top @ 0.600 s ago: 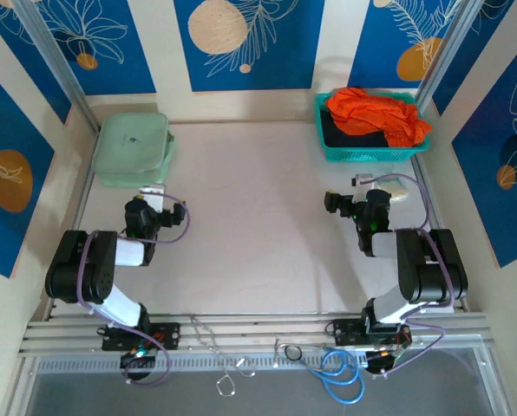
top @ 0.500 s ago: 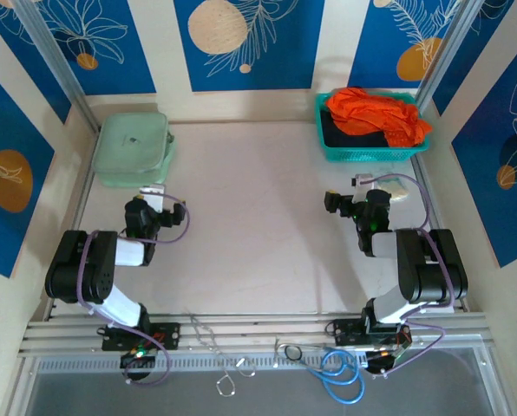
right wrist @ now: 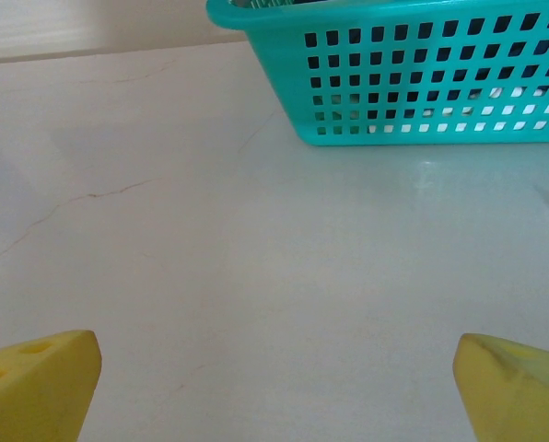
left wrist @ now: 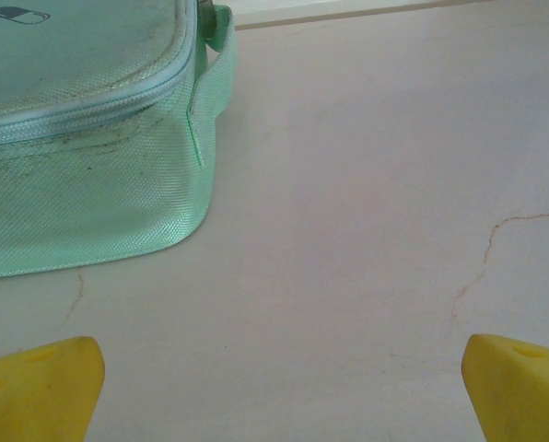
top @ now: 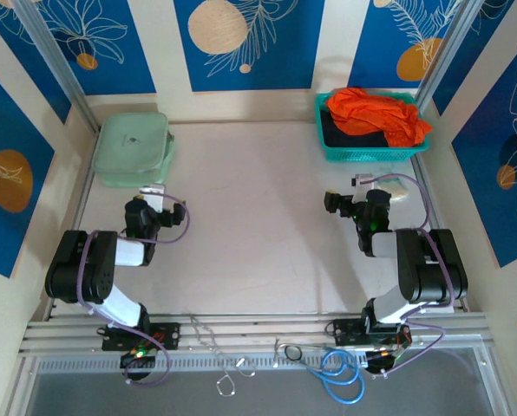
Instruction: Fold and stack the t-shirts
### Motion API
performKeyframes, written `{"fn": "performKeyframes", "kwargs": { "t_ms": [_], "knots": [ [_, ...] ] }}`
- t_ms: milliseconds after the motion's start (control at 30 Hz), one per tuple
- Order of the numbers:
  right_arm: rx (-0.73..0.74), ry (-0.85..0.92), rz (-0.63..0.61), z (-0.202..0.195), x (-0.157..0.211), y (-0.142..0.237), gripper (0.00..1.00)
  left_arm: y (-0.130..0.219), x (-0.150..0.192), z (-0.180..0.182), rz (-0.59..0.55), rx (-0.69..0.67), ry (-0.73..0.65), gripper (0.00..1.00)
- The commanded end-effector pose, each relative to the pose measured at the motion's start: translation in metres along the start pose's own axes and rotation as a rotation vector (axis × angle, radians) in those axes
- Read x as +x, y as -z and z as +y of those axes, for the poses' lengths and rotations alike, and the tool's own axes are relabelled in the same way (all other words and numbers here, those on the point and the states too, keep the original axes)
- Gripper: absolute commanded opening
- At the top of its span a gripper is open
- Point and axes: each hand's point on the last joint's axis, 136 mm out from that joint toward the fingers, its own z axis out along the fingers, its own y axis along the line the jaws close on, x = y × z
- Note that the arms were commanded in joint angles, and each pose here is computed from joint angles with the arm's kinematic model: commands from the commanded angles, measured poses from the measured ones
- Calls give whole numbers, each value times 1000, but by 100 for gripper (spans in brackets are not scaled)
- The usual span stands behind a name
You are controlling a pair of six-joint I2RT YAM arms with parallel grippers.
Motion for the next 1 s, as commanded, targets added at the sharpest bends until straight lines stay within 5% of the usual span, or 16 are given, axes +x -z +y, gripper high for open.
{"fn": "performKeyframes", "kwargs": {
  "t_ms": [0, 267, 467, 600, 967],
  "knots": [
    [-18, 4, -8, 3, -3, 0, 99, 0, -11, -2, -37, 10, 3, 99],
    [54, -25, 39, -3, -26, 15, 99, 12, -25, 18, -52, -107, 39, 99],
    [193, -173, 144, -12, -66, 49, 98, 55, -82, 51, 13, -324, 190, 99],
    [155, -222, 235, 2, -76, 59, 99, 72, -119, 64, 112, -393, 252, 99],
    [145, -266, 327, 14, -93, 67, 96, 17, -173, 81, 278, -287, 352, 90]
  ]
}}
